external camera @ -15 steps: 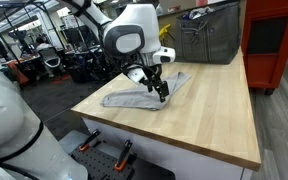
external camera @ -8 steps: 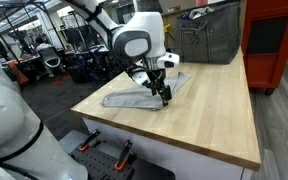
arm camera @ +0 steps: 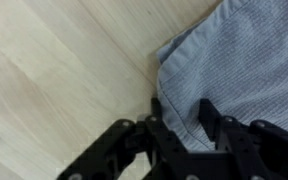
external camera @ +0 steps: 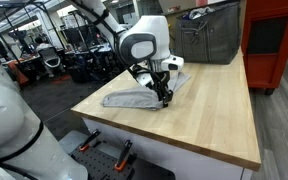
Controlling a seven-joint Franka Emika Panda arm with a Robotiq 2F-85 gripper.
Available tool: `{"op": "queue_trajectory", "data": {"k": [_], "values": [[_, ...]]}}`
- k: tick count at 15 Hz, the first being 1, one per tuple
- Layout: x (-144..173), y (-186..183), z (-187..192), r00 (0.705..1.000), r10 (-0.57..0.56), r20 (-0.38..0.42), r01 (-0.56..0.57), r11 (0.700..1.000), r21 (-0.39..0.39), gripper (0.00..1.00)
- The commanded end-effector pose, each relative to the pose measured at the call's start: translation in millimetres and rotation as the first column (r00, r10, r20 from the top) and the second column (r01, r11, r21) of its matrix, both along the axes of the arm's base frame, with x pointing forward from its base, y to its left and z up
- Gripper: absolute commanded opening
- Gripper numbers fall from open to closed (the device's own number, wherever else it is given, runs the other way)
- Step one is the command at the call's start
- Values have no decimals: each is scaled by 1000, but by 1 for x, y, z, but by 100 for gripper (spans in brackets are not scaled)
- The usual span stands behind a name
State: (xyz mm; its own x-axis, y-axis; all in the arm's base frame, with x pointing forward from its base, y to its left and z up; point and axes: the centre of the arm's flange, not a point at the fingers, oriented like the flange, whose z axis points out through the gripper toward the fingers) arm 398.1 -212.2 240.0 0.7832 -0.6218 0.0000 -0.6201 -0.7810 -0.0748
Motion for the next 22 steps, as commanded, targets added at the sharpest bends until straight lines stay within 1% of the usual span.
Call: {"op": "queue_trajectory", "data": {"k": [1, 2, 3, 4, 5, 6, 7, 8, 11, 12, 13, 14, 15, 16, 18, 19, 22], "values": [[2, -10, 7, 999, -43, -8, 43, 999, -27, 14], [1, -12, 9, 998, -55, -5, 55, 998, -38, 5], [1, -14, 10, 998, -67, -4, 66, 997, -47, 1], [-1, -16, 11, 997, -79, -3, 79, 995, -58, 0], [-2, -17, 11, 996, -92, 0, 92, 993, -70, 23], [-3, -18, 12, 995, -104, 3, 104, 991, -82, 29], [-5, -19, 13, 994, -113, 6, 113, 989, -92, 31], [-6, -20, 14, 992, -123, 8, 123, 987, -104, 37], [-8, -22, 15, 990, -141, 14, 142, 981, -133, 61], [-8, -22, 16, 989, -146, 16, 147, 979, -142, 58], [-9, -23, 17, 988, -150, 17, 151, 977, -150, 23], [-9, -23, 18, 987, -158, 18, 159, 975, -159, 28], [-10, -23, 18, 987, -162, 17, 162, 973, -165, 27], [-11, -23, 19, 986, -168, 18, 168, 970, -173, 21], [-12, -24, 20, 984, -175, 17, 175, 967, -184, 5], [-12, -23, 20, 984, -178, 17, 178, 966, -189, 0], [-13, -22, 21, 985, -171, 13, 170, 964, -205, 0]]}}
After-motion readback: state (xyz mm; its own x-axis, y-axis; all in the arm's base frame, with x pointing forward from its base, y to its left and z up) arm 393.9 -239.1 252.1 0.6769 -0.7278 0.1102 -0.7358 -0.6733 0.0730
